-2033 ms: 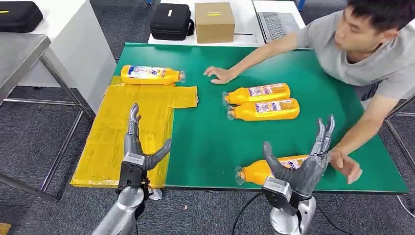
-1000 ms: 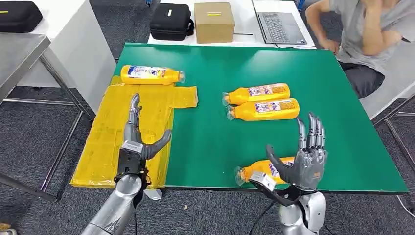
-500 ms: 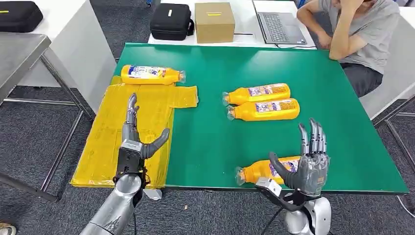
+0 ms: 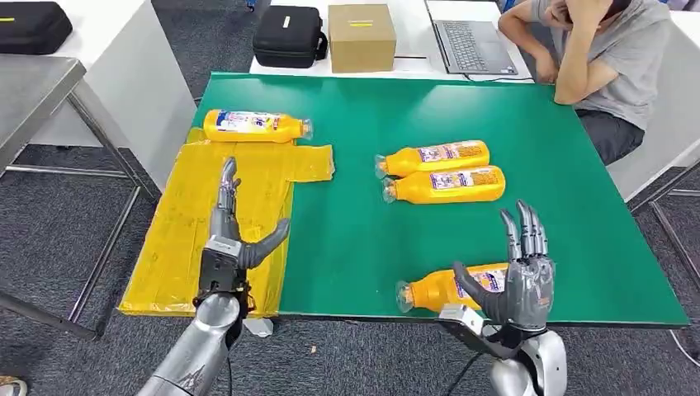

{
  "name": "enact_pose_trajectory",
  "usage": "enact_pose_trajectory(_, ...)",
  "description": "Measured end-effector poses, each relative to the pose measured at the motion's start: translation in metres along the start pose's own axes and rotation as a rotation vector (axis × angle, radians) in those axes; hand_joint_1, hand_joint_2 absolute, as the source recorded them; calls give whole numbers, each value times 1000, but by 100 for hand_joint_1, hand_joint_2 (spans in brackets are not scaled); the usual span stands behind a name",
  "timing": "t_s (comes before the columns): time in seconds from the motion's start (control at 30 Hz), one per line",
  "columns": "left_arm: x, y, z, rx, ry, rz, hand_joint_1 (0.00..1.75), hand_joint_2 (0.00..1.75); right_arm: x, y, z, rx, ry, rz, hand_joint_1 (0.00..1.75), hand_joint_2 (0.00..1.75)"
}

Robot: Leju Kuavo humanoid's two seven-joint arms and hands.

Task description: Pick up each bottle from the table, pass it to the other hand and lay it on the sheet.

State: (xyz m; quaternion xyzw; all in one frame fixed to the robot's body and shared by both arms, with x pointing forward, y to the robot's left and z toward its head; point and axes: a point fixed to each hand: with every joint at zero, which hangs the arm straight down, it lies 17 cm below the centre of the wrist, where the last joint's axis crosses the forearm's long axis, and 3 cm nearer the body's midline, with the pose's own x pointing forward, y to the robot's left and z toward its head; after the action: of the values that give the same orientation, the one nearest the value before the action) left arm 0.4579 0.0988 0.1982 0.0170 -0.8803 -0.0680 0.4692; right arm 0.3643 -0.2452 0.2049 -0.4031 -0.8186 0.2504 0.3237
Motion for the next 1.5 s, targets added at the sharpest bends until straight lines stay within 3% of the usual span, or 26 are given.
enact_pose_trajectory(0.4,1,-1,0,-1,0,4,0,175,0,-1,5,20,-8,8,0,175)
enact_pose_trajectory(0.83,-1,0,3,-4,11,29,0,175,-21,14,25,227,30,-4,0,175)
enact_pose_trajectory(1.03,-4,5,8,3,20,32,0,175,-40,14,36,345,34,68,0,175)
enact_pose_trajectory(1.3,-4,7,7,-1,17,18,0,175,-49,-14,33,322,34,93,0,175)
enact_pose_trajectory(1.5,-6,8,9,-9,20,21,0,175,-65,-15,52,445,52,142,0,175)
